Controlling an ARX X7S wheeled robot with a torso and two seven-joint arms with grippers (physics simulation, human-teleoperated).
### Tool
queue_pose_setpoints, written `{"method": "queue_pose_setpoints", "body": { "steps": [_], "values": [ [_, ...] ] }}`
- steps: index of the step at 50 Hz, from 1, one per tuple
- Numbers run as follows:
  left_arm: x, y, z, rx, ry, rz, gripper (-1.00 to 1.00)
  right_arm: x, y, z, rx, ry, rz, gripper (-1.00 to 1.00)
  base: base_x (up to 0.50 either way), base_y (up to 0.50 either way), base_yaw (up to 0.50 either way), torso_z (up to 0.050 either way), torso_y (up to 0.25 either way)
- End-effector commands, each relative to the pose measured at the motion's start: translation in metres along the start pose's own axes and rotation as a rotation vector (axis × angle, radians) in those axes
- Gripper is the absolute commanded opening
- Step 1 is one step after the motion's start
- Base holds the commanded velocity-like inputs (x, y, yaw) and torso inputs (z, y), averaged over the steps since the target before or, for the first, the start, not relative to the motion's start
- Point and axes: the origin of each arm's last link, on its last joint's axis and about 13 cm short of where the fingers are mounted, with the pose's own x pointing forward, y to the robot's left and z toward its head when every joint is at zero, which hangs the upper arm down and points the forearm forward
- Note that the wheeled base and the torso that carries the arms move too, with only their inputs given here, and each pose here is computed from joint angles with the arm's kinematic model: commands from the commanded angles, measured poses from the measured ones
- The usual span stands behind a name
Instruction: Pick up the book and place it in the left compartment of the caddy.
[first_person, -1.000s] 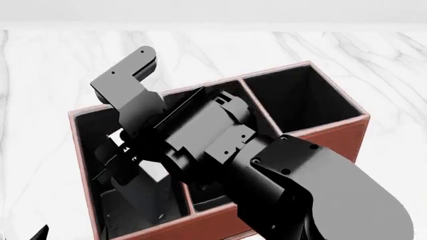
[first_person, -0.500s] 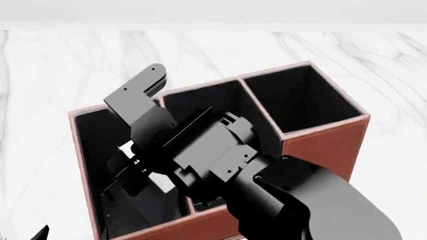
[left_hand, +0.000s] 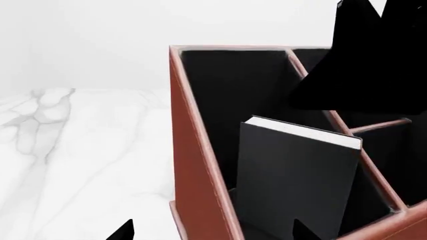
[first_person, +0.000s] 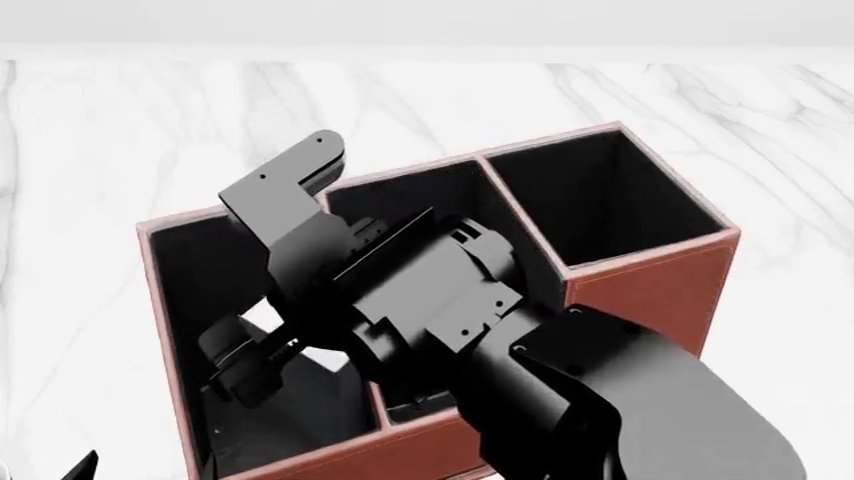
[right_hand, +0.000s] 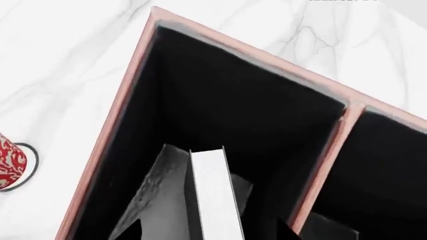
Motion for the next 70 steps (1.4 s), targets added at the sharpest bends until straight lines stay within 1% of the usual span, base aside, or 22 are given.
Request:
{"method": "queue_pose_setpoints", "body": {
  "steps": [1, 9, 14, 23, 25, 26, 28, 29, 30, 31, 32, 35, 36, 37, 38, 40, 45, 47, 52, 59, 64, 70],
  "values": [
    [0.000, 0.000, 0.000, -0.001, -0.001, 0.001, 1.00, -0.004, -0.003, 0.006, 0.014, -0.009, -0.010, 1.00, 0.00, 0.00, 0.00, 0.000, 0.000],
    [0.000, 0.001, 0.001, -0.003, -0.002, 0.002, 1.00, -0.017, -0.012, 0.022, 0.037, -0.034, -0.040, 1.00, 0.00, 0.00, 0.00, 0.000, 0.000],
    [0.000, 0.001, 0.001, -0.004, -0.002, 0.004, 1.00, -0.039, -0.024, 0.044, 0.051, -0.047, -0.081, 1.00, 0.00, 0.00, 0.00, 0.000, 0.000],
    [0.000, 0.001, 0.000, 0.000, -0.002, 0.004, 1.00, -0.039, -0.030, 0.045, 0.078, -0.067, -0.096, 1.00, 0.00, 0.00, 0.00, 0.000, 0.000],
    [0.000, 0.001, 0.001, -0.003, -0.003, 0.006, 1.00, -0.039, -0.030, 0.047, 0.110, -0.102, -0.076, 1.00, 0.00, 0.00, 0.00, 0.000, 0.000],
    [0.000, 0.002, 0.001, -0.004, -0.003, 0.007, 1.00, -0.039, -0.032, 0.047, 0.135, -0.118, -0.111, 1.00, 0.00, 0.00, 0.00, 0.000, 0.000],
    [0.000, 0.002, 0.002, -0.007, -0.004, 0.008, 1.00, -0.044, -0.034, 0.047, 0.209, -0.212, -0.106, 1.00, 0.00, 0.00, 0.00, 0.000, 0.000],
    [0.001, 0.002, 0.002, -0.008, -0.004, 0.009, 1.00, -0.047, -0.034, 0.042, 0.231, -0.224, -0.127, 1.00, 0.00, 0.00, 0.00, 0.000, 0.000],
    [0.001, 0.002, 0.002, -0.010, -0.004, 0.011, 1.00, -0.056, -0.044, 0.030, 0.234, -0.339, -0.209, 1.00, 0.00, 0.00, 0.00, 0.000, 0.000],
    [0.001, 0.002, 0.002, -0.010, -0.005, 0.012, 1.00, -0.063, -0.033, 0.026, 0.251, -0.378, -0.169, 1.00, 0.00, 0.00, 0.00, 0.000, 0.000],
    [0.001, 0.002, 0.002, -0.009, -0.005, 0.011, 1.00, -0.071, -0.033, 0.017, 0.215, -0.493, -0.210, 1.00, 0.00, 0.00, 0.00, 0.000, 0.000],
    [0.001, 0.002, 0.002, -0.007, -0.006, 0.012, 1.00, -0.087, -0.030, -0.005, 0.339, -0.635, -0.209, 1.00, 0.00, 0.00, 0.00, 0.000, 0.000],
    [0.001, 0.002, 0.002, -0.008, -0.006, 0.012, 1.00, -0.087, -0.029, -0.008, 0.345, -0.655, -0.224, 1.00, 0.00, 0.00, 0.00, 0.000, 0.000],
    [0.001, 0.002, 0.002, -0.007, -0.007, 0.013, 1.00, -0.088, -0.029, -0.020, 0.284, -0.689, -0.310, 1.00, 0.00, 0.00, 0.00, 0.000, 0.000],
    [0.001, 0.002, 0.002, -0.008, -0.005, 0.014, 1.00, -0.089, -0.027, -0.030, 0.299, -0.716, -0.316, 1.00, 0.00, 0.00, 0.00, 0.000, 0.000],
    [0.001, 0.002, 0.002, -0.006, -0.006, 0.014, 1.00, -0.088, -0.024, -0.042, 0.261, -0.722, -0.368, 1.00, 0.00, 0.00, 0.00, 0.000, 0.000],
    [0.000, 0.001, 0.001, -0.002, -0.008, 0.014, 1.00, -0.091, -0.015, -0.069, 0.252, -0.782, -0.496, 1.00, 0.00, 0.00, 0.00, 0.000, 0.000],
    [0.000, 0.000, 0.002, -0.002, -0.010, 0.013, 1.00, -0.093, -0.010, -0.074, 0.252, -0.780, -0.481, 1.00, 0.00, 0.00, 0.00, 0.000, 0.000],
    [0.000, 0.001, 0.002, -0.002, -0.011, 0.013, 1.00, -0.103, 0.007, -0.092, 0.196, -0.838, -0.552, 1.00, 0.00, 0.00, 0.00, 0.000, 0.000],
    [0.000, 0.001, 0.003, -0.001, -0.016, 0.017, 1.00, -0.106, 0.017, -0.104, 0.184, -0.858, -0.591, 1.00, 0.00, 0.00, 0.00, 0.000, 0.000],
    [0.001, 0.002, 0.005, -0.005, -0.021, 0.029, 1.00, -0.112, 0.024, -0.118, 0.209, -0.885, -0.649, 1.00, 0.00, 0.00, 0.00, 0.000, 0.000],
    [0.001, 0.001, 0.003, 0.007, -0.023, 0.032, 1.00, -0.114, 0.034, -0.130, 0.231, -0.922, -0.630, 1.00, 0.00, 0.00, 0.00, 0.000, 0.000]
  ]
}}
